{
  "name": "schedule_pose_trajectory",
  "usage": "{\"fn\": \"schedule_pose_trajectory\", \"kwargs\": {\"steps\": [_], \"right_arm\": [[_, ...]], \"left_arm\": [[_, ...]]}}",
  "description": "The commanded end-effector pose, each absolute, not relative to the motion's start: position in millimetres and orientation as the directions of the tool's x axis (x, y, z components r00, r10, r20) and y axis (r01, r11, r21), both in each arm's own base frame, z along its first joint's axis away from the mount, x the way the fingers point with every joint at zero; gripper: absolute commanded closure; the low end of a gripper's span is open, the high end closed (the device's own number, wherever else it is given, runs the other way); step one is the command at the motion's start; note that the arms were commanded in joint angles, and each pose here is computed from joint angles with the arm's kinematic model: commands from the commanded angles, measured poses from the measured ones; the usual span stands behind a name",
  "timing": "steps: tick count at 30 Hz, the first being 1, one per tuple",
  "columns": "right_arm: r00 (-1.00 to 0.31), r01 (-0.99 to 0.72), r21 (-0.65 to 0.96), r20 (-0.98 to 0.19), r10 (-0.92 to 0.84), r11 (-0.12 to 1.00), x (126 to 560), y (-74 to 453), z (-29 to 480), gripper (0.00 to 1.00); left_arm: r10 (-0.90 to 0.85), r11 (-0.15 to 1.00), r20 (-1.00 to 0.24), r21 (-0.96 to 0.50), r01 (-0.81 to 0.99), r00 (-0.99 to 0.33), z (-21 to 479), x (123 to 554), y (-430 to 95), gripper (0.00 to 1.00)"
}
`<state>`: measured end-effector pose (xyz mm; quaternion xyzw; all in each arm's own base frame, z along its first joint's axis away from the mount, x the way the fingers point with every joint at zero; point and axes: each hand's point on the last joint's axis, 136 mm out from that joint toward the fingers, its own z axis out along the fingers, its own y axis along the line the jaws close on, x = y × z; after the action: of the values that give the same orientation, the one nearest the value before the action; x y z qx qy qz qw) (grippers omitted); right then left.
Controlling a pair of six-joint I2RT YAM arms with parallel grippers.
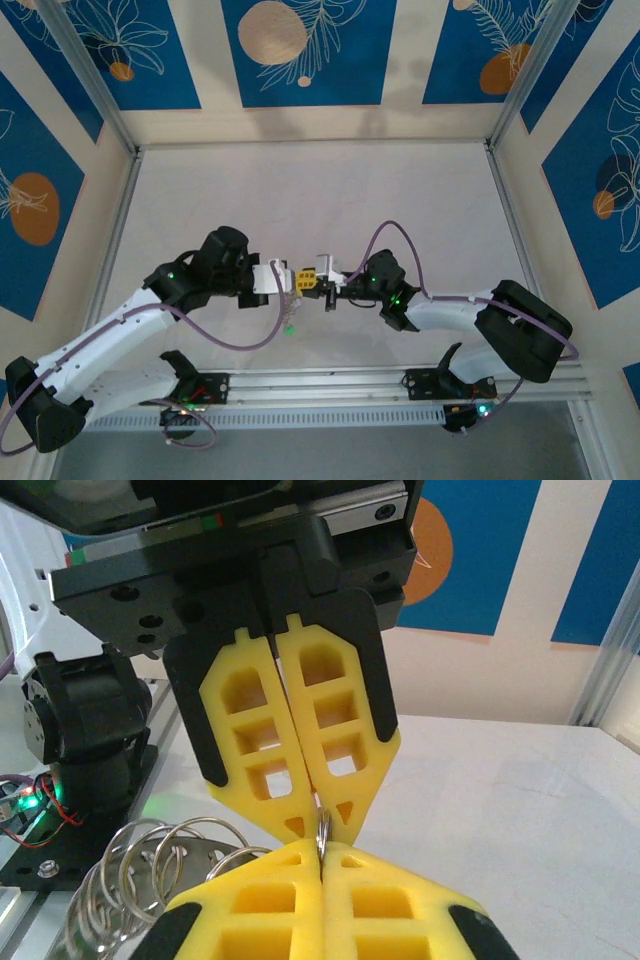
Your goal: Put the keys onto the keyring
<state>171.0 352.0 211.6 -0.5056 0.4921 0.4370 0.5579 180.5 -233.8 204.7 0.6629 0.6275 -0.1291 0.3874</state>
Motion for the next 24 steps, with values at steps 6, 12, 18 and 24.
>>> {"fn": "schedule_pose_trajectory", "kwargs": {"steps": [6,12,18,24], "right_arm": [[0.15,-0.979,-0.149,-0.989,0.001,0.141,174,353,215,0.95],[0.126,-0.98,-0.132,-0.991,-0.048,0.148,178,357,207,0.85],[0.107,-0.985,-0.116,-0.991,-0.075,0.129,179,365,202,0.85],[0.072,-0.989,-0.086,-0.991,-0.11,0.122,185,373,193,0.85]], "left_arm": [[0.739,0.131,-0.656,0.359,0.924,0.15,222,191,-232,1.0],[0.778,0.13,-0.614,0.369,0.92,0.137,221,196,-226,1.0],[0.808,0.071,-0.565,0.38,0.922,0.17,217,192,-226,1.0],[0.793,0.038,-0.576,0.374,0.926,0.201,217,187,-232,1.0]]}}
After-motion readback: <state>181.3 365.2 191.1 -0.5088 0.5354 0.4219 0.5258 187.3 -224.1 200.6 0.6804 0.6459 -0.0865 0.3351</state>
